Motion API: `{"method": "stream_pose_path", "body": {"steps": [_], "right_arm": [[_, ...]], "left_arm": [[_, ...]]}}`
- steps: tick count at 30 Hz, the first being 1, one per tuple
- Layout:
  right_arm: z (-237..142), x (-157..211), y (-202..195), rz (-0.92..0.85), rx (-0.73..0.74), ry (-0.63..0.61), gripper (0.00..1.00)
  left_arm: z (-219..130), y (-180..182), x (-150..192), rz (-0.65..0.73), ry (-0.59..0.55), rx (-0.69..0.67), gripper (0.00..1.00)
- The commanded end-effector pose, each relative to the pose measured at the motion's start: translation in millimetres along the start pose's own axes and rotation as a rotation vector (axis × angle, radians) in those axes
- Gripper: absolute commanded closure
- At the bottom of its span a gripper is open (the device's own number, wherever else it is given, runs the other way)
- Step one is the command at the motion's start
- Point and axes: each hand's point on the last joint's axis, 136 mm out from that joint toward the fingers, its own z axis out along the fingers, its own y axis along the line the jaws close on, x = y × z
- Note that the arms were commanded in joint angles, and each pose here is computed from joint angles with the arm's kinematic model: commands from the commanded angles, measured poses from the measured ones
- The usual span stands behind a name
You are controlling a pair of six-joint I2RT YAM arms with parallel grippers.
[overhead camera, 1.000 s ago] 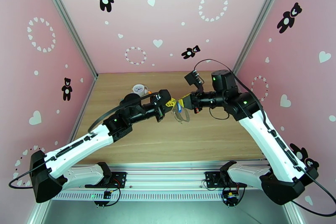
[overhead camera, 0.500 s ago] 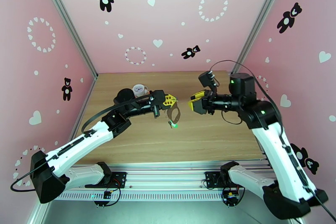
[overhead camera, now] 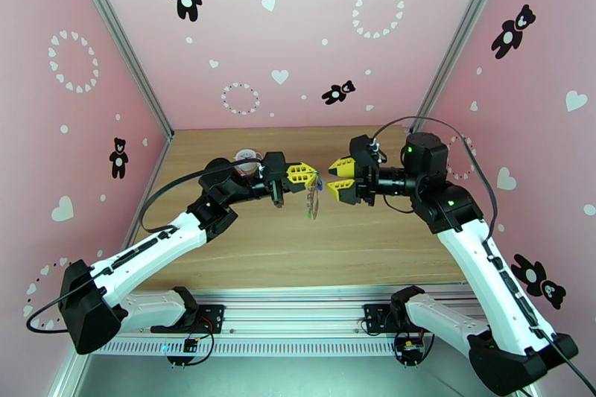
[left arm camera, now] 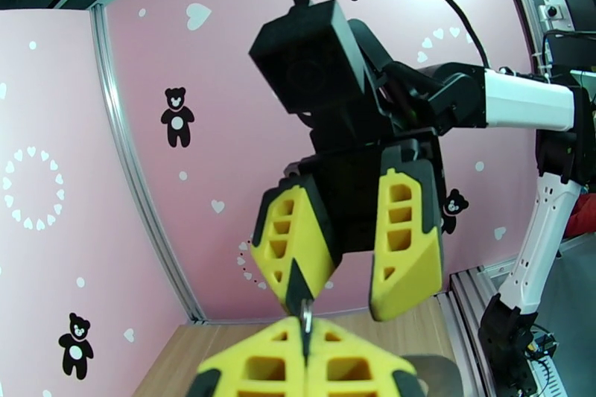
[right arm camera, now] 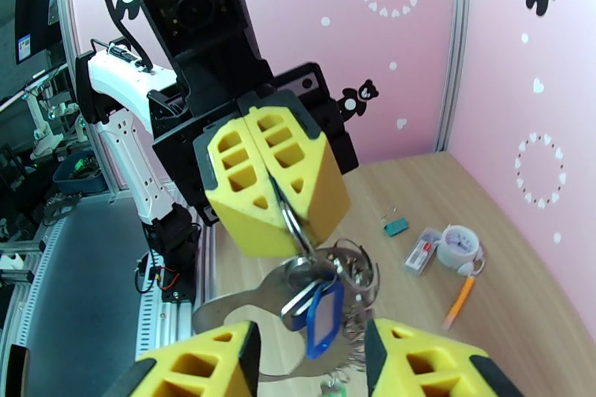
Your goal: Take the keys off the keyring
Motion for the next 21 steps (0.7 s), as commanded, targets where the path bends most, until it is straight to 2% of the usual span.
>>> {"method": "stream_pose_path", "body": {"steps": [1,7,9,14,16,18,19,20,21], "right_arm": [[2.5,-12.4,-2.6,-0.077,-0.017,-0.054,0.57],[15.7,-8.4,5.6,-0.057,-0.122,-0.038,0.66],[17.9,-5.3,7.3,-0.045,-0.139,-0.025,0.72],[15.9,-8.0,6.3,-0.058,-0.112,-0.024,0.88],[14.6,-10.9,4.2,-0.065,-0.084,-0.019,0.99],[14.5,-11.5,2.1,-0.077,-0.048,0.006,1.0],[15.4,-9.6,-0.8,-0.075,-0.019,0.03,1.0],[16.2,-7.5,-1.3,-0.075,-0.003,0.055,1.0],[16.7,-6.3,-0.8,-0.073,0.002,0.076,1.0]], "left_arm": [[5.1,-6.6,-7.6,-0.004,-0.036,0.035,1.0],[12.8,-5.0,-6.2,-0.011,-0.045,0.027,1.0],[14.3,-2.7,-7.9,-0.016,-0.054,0.019,1.0],[14.7,1.6,-8.2,-0.021,-0.075,-0.008,1.0],[14.2,2.6,-5.7,-0.024,-0.073,-0.018,1.0],[13.5,6.2,-2.3,-0.044,-0.062,-0.042,1.0],[13.0,8.7,-0.3,-0.06,-0.049,-0.058,0.96],[12.1,10.4,3.4,-0.077,-0.029,-0.072,0.87],[10.4,11.1,4.3,-0.092,-0.015,-0.084,0.85]]}}
